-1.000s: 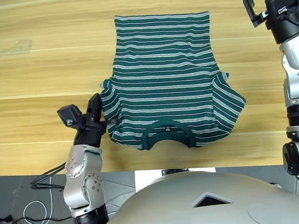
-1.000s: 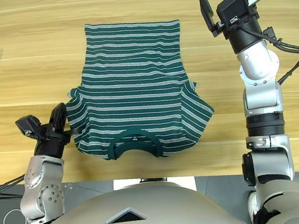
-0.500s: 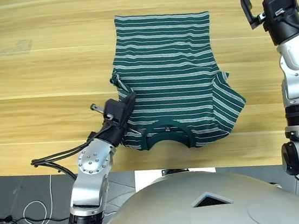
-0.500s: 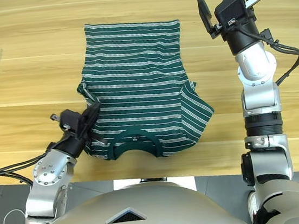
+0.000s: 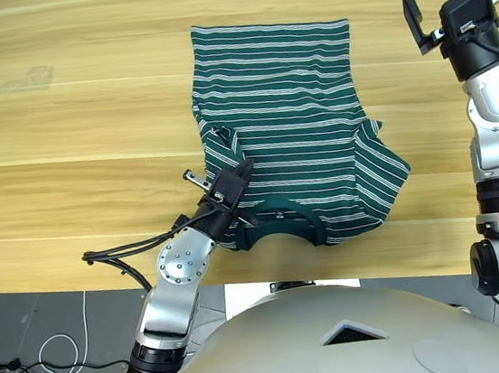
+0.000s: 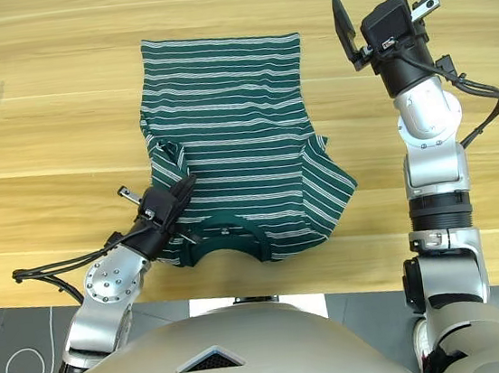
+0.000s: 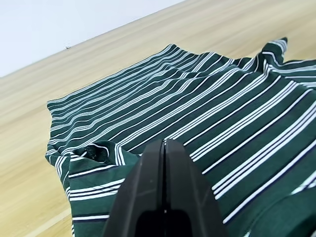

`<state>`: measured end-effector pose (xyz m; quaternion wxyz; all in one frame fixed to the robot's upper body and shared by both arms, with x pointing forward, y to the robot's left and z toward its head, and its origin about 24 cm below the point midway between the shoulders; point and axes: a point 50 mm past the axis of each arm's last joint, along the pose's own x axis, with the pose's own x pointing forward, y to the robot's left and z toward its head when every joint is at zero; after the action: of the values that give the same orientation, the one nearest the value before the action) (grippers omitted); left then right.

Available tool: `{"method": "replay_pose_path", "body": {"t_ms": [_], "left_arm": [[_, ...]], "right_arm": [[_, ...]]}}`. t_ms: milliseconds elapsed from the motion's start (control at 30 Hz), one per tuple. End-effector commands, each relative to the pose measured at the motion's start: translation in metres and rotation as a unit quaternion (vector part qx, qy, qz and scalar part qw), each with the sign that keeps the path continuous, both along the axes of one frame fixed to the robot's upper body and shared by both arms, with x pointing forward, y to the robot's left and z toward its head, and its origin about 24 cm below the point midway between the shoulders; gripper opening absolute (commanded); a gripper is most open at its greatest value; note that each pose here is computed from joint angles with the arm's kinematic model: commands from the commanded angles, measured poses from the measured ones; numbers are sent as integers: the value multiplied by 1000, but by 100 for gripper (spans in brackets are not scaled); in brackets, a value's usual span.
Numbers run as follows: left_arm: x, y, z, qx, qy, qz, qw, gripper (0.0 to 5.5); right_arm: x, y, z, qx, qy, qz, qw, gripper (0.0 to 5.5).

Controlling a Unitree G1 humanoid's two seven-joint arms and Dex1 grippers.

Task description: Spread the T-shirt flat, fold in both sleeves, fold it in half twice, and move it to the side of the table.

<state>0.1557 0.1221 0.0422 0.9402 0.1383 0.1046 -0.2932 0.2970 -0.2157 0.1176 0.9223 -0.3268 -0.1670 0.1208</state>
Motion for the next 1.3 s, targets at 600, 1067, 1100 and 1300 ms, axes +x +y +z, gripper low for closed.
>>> {"method": "replay_pose_path", "body": {"t_ms": [600,1067,1100,1300], "left_arm": [[-5,131,81,-82,-163,305,935,218],[-26,131,72,-37,-135,339,930,218],[-27,130,71,-35,-134,341,930,218],[-27,127,66,-29,-130,343,930,218]], "right_arm": [[-127,-66,-43,312,391,201,842,385],[-143,-66,-83,414,581,11,700,385],[-146,-66,-82,412,591,19,694,385],[-162,-75,-75,409,625,101,658,385]]}}
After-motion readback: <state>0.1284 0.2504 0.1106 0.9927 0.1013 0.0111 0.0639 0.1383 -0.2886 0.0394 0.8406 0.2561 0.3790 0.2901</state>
